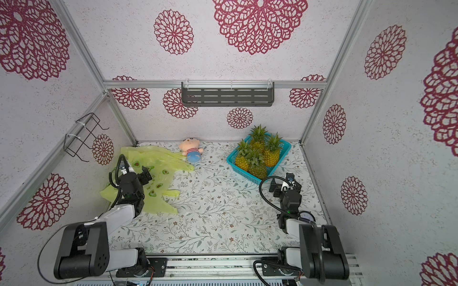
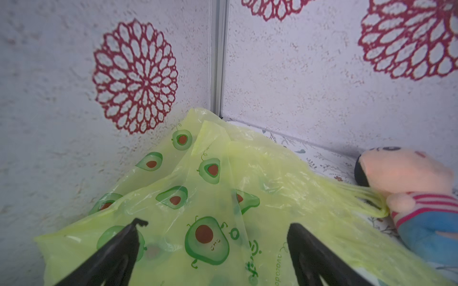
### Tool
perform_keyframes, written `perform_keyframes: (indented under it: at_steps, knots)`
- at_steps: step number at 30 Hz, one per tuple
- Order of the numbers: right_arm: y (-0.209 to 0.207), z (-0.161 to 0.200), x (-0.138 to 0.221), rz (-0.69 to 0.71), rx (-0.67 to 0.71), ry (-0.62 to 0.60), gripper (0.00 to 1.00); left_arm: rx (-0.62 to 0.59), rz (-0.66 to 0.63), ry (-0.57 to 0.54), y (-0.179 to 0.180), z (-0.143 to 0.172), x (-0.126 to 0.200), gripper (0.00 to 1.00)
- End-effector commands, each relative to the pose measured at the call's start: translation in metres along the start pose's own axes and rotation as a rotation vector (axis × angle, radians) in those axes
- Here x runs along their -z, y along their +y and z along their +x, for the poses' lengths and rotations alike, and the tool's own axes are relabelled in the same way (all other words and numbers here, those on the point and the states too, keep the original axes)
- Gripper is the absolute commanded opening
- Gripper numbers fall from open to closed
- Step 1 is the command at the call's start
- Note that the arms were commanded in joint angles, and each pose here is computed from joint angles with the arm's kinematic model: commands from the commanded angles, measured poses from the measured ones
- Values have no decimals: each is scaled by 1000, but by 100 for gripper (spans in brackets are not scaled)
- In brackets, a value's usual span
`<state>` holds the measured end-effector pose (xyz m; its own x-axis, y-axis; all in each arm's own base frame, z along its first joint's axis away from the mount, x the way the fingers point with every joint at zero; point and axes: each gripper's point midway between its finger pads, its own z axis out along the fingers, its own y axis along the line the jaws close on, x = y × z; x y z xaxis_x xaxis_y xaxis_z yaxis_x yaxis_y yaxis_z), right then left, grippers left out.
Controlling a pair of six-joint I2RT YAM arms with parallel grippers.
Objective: Place the pineapple into a plastic bag & tie a knot
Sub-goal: Pick up the plastic bag.
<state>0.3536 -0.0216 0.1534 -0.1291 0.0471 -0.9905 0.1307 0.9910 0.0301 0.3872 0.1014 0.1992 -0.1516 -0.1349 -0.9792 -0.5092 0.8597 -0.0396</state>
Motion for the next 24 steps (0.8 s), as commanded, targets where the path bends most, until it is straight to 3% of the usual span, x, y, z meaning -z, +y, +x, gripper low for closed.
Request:
perform_keyframes:
  at_steps: [1,7,11,16,19,24]
  knots:
    - [-8,-12,7,48,-82,29,99,47,-36,126,4,-11,14,97]
    - [-10,-24,27,69,-213,114,99,45,139,327,-42,-29,36,97]
    - [0,-38,38,29,-302,159,99,-84,358,522,-96,3,53,97]
    - [31,-47,37,-102,-318,236,99,-280,410,690,-131,61,59,97]
    - [54,-42,31,-145,-267,323,99,-330,414,773,-143,88,54,97]
    - [107,-32,22,-243,-176,436,99,-368,460,817,-170,103,38,97]
